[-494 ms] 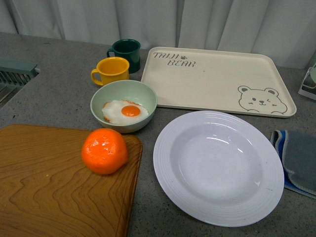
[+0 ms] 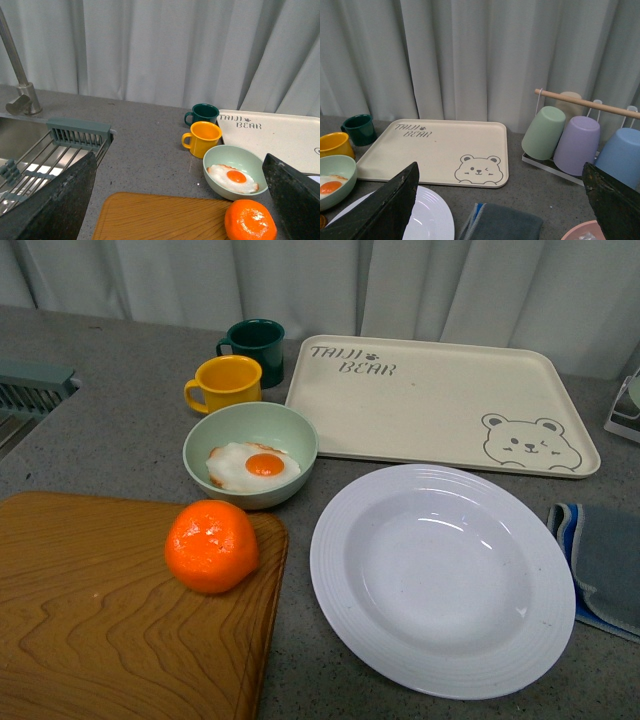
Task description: Place orange and plate with both arms
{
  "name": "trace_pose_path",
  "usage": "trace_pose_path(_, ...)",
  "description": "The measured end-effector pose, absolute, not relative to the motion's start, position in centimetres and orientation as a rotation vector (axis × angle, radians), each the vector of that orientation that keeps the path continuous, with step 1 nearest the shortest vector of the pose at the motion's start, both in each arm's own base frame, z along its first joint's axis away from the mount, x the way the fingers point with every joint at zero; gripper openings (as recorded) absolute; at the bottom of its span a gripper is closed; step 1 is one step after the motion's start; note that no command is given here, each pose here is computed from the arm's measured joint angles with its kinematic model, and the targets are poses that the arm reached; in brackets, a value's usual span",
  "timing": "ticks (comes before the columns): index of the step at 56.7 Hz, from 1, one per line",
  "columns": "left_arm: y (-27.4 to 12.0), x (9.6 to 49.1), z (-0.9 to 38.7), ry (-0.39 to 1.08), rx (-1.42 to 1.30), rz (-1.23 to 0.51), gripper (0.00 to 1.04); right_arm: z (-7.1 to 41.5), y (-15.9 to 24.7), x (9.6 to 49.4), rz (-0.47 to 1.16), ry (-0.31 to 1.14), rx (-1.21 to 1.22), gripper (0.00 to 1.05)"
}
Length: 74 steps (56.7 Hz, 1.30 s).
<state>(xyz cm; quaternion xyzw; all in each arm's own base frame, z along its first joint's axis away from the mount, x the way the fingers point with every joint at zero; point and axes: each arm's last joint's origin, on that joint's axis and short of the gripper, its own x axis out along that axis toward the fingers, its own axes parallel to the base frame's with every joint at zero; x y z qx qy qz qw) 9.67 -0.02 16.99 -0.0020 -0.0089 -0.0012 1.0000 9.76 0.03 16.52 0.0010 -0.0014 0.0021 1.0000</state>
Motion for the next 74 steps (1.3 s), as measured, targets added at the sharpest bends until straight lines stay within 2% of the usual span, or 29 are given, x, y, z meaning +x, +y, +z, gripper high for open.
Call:
trace_pose_path(45, 0.0, 9.7, 17.0, -0.011, -0.006, 0.005, 0.98, 16.5, 0.0, 9.8, 0.004, -0.003, 0.002, 0.95)
trace_pose_path(47, 0.0, 9.7, 16.8, 0.048, -0.024, 0.033, 0.98, 16.5, 0.0, 9.8, 0.004, -0.003, 0.002, 0.95)
trace_pose_path(50, 0.0, 10.0, 16.5, 0.213, -0.057, 0.082, 0.98, 16.5, 0.0, 9.8, 0.004, -0.003, 0.002, 0.95)
trace_pose_path(53, -0.1, 10.5, 16.0, 0.281, -0.075, 0.083, 0.98, 16.5, 0.0, 9.8, 0.004, -0.003, 0.002, 0.95)
trace_pose_path(62, -0.8, 12.5, 16.8, 0.321, -0.134, 0.043, 0.98, 16.5, 0.0, 9.8, 0.004, -0.003, 0.002, 0.95)
trace_pose_path(67, -1.8, 14.8, 17.5, 0.347, -0.180, -0.020, 0.98, 16.5, 0.0, 9.8, 0.004, -0.004, 0.002, 0.95)
trace_pose_path(69, -2.4, 16.1, 17.5, 0.379, -0.199, -0.055, 0.98, 16.5, 0.0, 9.8, 0.004, -0.004, 0.002, 0.95)
trace_pose_path(74, -4.0, 19.2, 16.4, 0.561, -0.218, -0.155, 0.98, 16.5, 0.0, 9.8, 0.004, -0.004, 0.002, 0.95)
